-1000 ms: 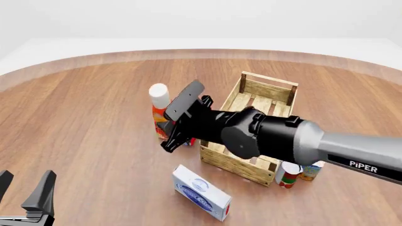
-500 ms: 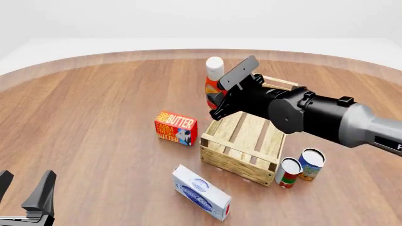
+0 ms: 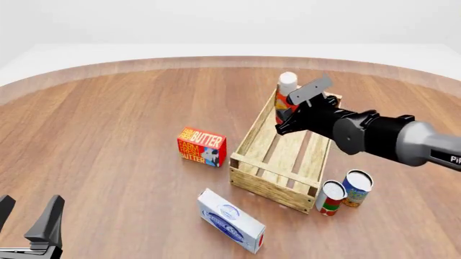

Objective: Pick up the ketchup, and put it in the wooden tray.

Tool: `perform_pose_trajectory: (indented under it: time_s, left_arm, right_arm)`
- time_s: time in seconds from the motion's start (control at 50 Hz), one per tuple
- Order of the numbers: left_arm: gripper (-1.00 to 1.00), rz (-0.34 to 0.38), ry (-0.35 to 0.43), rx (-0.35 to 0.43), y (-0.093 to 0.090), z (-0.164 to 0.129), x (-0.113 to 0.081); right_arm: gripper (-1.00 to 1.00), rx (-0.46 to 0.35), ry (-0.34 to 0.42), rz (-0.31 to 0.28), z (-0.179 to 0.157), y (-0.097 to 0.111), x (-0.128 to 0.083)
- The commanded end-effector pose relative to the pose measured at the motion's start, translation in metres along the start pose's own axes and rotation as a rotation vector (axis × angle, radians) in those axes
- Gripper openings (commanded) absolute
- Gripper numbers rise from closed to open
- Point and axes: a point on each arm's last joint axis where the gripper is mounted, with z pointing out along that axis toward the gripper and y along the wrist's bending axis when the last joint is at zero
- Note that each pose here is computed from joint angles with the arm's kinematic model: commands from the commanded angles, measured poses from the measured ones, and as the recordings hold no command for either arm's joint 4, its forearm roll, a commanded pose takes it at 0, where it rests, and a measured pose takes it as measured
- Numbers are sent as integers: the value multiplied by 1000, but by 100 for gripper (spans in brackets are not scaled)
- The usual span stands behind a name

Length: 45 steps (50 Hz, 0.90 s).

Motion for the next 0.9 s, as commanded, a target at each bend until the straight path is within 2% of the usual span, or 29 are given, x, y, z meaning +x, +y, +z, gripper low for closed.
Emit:
perform_pose_trajectory:
  time_s: [0.02,0.24,0.64,0.9]
  left_arm:
    - [100,0,0,0,0,0,0]
    - [100,0,0,0,0,0,0]
    - [100,0,0,0,0,0,0]
    - [100,0,0,0,0,0,0]
  right_arm:
    - [-100,52,18,61,21,-19,18]
    - [-100,47,54,82,51,-18,35]
    - [-100,70,105,121,76,-24,74]
    - [-100,63,113,141,89,-20,80]
